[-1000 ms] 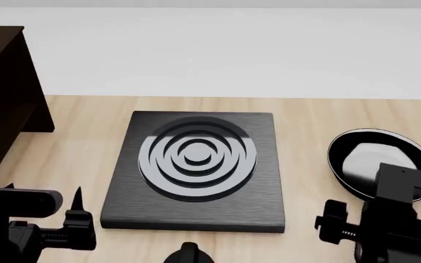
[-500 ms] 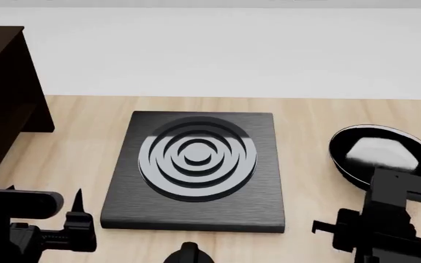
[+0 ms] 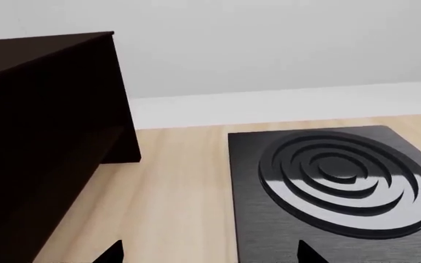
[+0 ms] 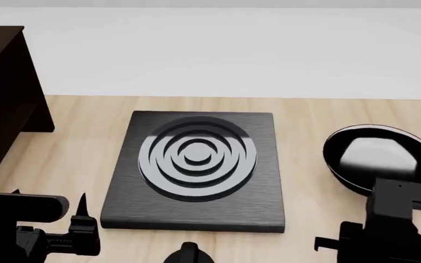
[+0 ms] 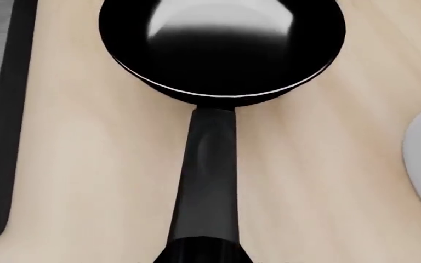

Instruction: Put the frying pan on the cabinet shelf.

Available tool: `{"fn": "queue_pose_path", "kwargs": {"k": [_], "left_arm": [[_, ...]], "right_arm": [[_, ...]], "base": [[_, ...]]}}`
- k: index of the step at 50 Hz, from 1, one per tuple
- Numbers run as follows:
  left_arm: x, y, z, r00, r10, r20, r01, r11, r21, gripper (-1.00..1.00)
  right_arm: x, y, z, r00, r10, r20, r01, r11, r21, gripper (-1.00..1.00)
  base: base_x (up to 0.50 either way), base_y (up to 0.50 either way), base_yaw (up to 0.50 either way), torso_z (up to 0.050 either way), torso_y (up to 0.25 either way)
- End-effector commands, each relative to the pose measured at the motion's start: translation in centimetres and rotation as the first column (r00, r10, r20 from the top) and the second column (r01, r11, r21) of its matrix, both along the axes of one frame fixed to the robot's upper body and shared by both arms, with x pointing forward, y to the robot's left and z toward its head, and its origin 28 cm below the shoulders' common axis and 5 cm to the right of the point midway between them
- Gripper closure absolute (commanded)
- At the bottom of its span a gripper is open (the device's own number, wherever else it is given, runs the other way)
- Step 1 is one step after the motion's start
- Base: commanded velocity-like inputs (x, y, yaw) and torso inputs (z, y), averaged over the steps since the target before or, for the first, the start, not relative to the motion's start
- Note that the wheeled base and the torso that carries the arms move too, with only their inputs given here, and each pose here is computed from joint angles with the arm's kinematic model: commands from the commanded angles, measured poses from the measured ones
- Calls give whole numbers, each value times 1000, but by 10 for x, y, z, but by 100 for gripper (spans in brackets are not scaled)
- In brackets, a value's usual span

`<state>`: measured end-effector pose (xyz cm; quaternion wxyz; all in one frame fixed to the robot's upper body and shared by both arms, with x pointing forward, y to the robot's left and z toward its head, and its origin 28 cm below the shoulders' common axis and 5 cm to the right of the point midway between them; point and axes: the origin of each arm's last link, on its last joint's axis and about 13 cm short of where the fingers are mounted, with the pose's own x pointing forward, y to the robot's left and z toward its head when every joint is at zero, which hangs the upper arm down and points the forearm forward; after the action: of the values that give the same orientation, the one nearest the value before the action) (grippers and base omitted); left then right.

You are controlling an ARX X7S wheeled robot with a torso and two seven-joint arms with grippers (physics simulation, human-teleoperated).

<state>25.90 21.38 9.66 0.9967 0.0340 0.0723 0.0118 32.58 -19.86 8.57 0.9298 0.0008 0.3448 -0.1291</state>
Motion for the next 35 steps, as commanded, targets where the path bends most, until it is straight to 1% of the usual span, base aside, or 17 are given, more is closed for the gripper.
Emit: {"fn": "queue_pose_path", "kwargs": {"k": [1, 9, 14, 16, 17, 19, 21, 23, 26, 27, 29, 30, 33, 35], "left_arm": [[0, 0, 0, 1000, 0, -5, 0, 1000, -1, -100], [-1, -1, 4, 1000, -3, -5, 3, 1000, -3, -100], [-1, -1, 5, 1000, -5, -6, 5, 1000, -4, -100], [-1, 0, 6, 1000, -6, -5, 6, 1000, -5, -100], [-1, 0, 6, 1000, -5, -3, 5, 1000, -9, -100], [0, 2, 7, 1000, 3, 0, -3, 999, -36, -100], [0, 3, 7, 1000, 5, -1, -5, 999, -33, -100], [-1, 3, 9, 1000, 2, -1, -2, 998, -60, -100], [-1, 3, 11, 1000, -1, -2, 1, 997, -71, -100], [-1, 3, 12, 1000, -6, -7, 5, 995, -99, -100], [-1, 3, 12, 1000, -14, -12, 12, 991, -130, -100], [-1, 4, 12, 1000, -17, -19, 14, 989, -150, -100], [-1, 4, 11, 999, -41, -13, 39, 992, -121, -100], [-1, 4, 12, 999, -45, -12, 43, 989, -145, -100]], "right_arm": [[-11, 4, 40, 991, 63, 114, -52, 994, -98, 100], [-21, 14, 66, 977, 130, 169, -107, 984, -140, 100], [-22, 19, 72, 970, 163, 182, -139, 981, -138, 100], [-22, 21, 73, 964, 186, 192, -161, 977, -138, 100], [-21, 23, 74, 957, 214, 197, -186, 971, -153, 100], [-21, 25, 73, 948, 249, 198, -218, 962, -165, 100], [-20, 28, 73, 931, 287, 224, -252, 953, -170, 100], [-19, 30, 74, 915, 323, 240, -283, 941, -186, 100], [-17, 33, 75, 907, 341, 247, -300, 935, -189, 100], [-17, 35, 77, 904, 346, 252, -305, 934, -188, 100], [-16, 37, 78, 900, 354, 256, -312, 931, -190, 100], [-16, 38, 79, 894, 368, 256, -322, 924, -206, 100], [-16, 45, 84, 871, 409, 274, -362, 909, -207, 100], [-15, 48, 87, 860, 425, 283, -377, 902, -209, 100]], "base": [[0, 0, 0, 0, 0], [0, 0, 0, 0, 3], [0, 0, 0, 0, 0], [0, 0, 0, 0, 5], [0, 0, 0, 0, 0], [0, 0, 0, 0, 0], [0, 0, 0, 0, 5], [0, 0, 0, 0, 0], [0, 0, 0, 0, 3], [0, 0, 0, 0, 0], [0, 0, 0, 0, 0], [0, 0, 0, 0, 0], [0, 0, 0, 0, 4], [0, 0, 0, 0, 0]]}}
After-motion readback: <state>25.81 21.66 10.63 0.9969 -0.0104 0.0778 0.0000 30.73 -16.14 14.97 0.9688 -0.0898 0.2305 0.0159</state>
